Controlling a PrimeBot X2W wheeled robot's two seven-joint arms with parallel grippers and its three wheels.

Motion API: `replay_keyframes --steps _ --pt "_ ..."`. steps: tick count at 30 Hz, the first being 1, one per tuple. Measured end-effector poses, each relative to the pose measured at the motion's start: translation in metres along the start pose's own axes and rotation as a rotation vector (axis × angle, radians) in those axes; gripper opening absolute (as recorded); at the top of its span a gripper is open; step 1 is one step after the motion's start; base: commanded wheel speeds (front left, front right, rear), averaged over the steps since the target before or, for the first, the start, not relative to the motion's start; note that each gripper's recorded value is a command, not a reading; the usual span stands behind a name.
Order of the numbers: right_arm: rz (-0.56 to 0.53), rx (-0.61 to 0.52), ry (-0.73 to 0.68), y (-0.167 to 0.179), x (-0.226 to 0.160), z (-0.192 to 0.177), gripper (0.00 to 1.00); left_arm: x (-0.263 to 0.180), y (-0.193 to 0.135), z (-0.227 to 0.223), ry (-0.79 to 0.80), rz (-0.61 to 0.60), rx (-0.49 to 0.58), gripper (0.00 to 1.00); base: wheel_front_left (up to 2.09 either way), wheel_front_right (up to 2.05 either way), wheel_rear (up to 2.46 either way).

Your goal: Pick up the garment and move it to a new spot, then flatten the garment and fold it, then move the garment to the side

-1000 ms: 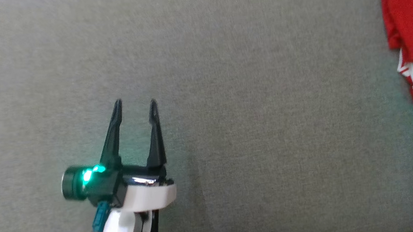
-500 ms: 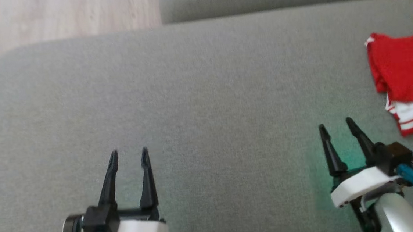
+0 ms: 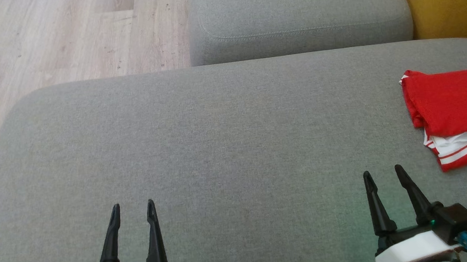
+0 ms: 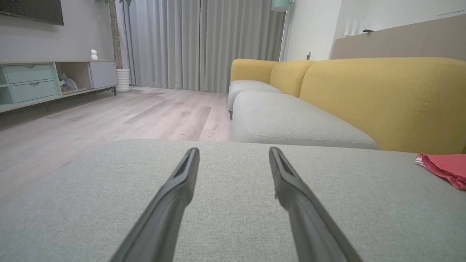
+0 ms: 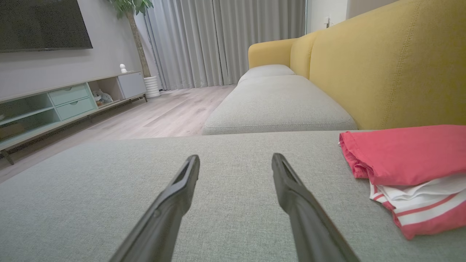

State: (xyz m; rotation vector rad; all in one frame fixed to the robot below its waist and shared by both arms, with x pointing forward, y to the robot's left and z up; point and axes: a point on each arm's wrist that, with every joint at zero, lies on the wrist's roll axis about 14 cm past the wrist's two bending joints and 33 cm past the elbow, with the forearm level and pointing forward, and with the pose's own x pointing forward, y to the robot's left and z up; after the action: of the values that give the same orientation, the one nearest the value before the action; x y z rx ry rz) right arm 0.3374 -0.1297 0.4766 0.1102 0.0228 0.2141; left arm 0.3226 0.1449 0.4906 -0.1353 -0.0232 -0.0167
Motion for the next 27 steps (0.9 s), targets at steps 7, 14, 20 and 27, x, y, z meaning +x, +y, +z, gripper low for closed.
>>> replay_keyframes --steps 7,14,20,27 --pt "0.000 -0.005 -0.011 0.002 -0.001 0.003 1.00 -0.002 0.001 0.001 -0.006 -0.004 0.013 1.00 0.00 0.00 0.00" --pt "-0.010 -0.002 0.003 -0.001 -0.004 -0.001 0.00 -0.004 0.000 -0.005 0.012 -0.010 0.036 0.00 0.00 0.00 0.00" --pt "-0.028 0.029 0.089 -0.003 -0.017 -0.028 0.00 -0.017 0.005 -0.032 0.105 0.008 0.018 0.00 0.00 0.00 0.00" --pt "-0.058 0.116 0.098 -0.007 -0.018 -0.031 0.00 -0.016 0.008 -0.035 0.125 0.025 -0.063 0.00 0.00 0.00 0.00"
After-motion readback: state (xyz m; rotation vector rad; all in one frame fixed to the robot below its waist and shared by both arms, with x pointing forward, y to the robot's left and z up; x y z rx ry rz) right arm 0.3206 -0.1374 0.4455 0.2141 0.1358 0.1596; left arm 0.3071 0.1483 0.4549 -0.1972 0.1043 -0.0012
